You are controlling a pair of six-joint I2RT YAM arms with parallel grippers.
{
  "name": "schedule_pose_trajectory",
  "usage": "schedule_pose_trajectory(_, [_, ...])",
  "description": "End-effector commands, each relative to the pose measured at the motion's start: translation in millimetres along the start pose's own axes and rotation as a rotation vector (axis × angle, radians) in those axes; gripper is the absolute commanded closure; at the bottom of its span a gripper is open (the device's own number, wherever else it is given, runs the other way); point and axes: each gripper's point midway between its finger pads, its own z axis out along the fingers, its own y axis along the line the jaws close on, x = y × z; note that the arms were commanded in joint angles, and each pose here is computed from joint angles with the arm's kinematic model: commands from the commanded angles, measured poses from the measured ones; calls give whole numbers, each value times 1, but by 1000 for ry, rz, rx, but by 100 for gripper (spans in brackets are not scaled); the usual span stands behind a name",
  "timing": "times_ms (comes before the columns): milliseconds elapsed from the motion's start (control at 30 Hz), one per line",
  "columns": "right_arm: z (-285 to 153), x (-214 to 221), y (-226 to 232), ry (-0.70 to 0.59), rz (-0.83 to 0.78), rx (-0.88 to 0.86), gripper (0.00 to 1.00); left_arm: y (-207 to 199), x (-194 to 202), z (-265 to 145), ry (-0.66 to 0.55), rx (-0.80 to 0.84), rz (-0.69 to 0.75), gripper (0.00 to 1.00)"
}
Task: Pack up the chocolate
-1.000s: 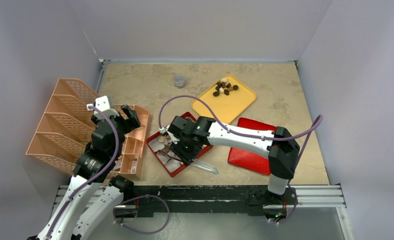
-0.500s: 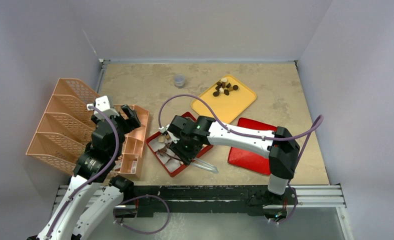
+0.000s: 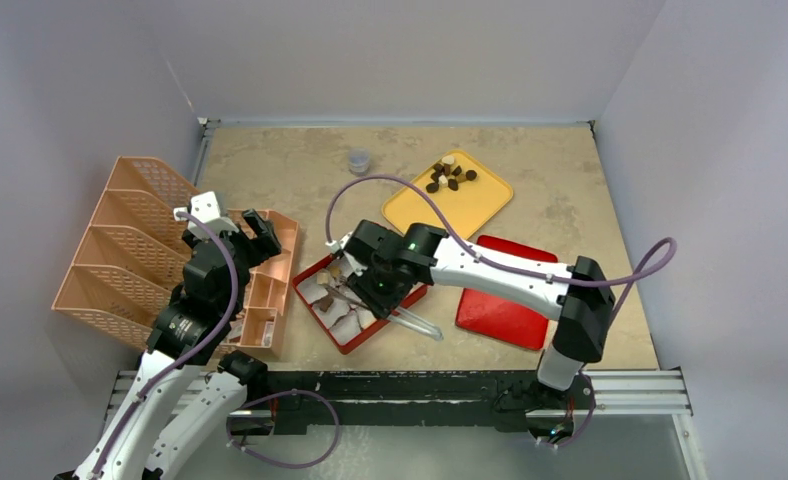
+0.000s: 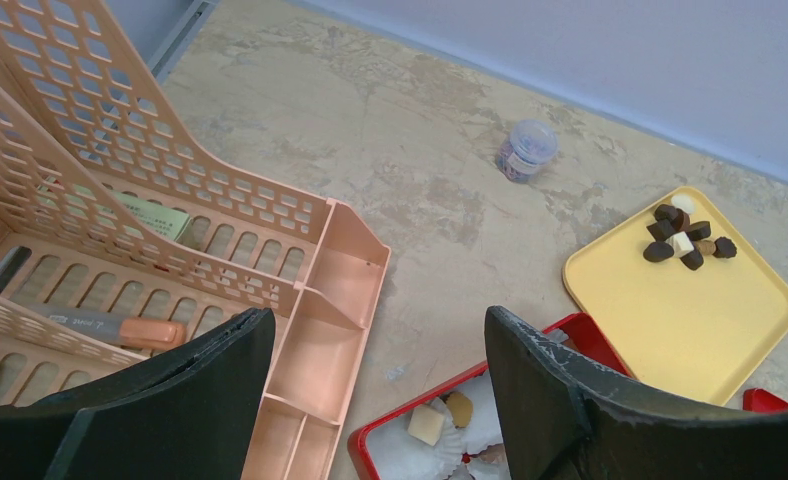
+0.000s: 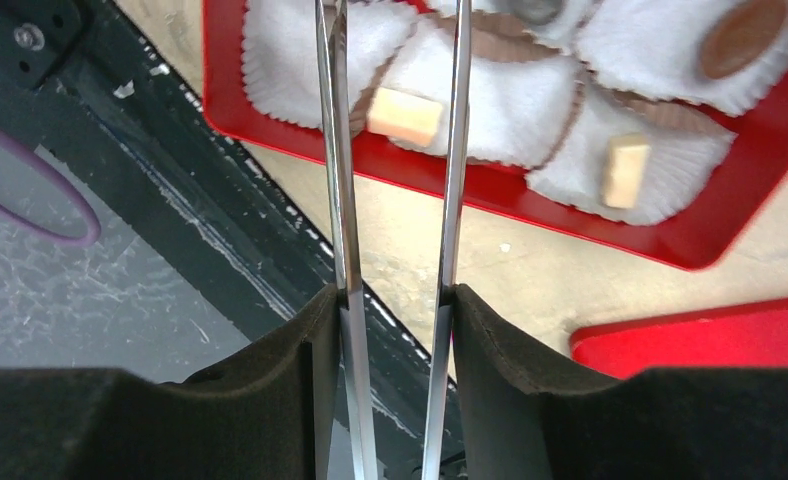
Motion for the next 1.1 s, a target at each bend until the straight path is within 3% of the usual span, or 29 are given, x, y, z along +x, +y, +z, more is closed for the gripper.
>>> schedule_pose_trajectory(0, [-42,-17,-32,-111,52,64,57,-3,-12,-2,-35,12,-30,24])
schedule_pose_trajectory(433, [-76,-16,-190,-183,307,332,56,-5,-12,-3,-38,26,-34,24])
schedule_pose_trajectory(733, [-71,-2,-289,-157,476,438,56,-7,-12,-3,-35,40,-34,24])
schedule_pose_trajectory(1067, [-39,-26,-297,-179,490,304,56,-7,-13,-4,-39,44,-35,24])
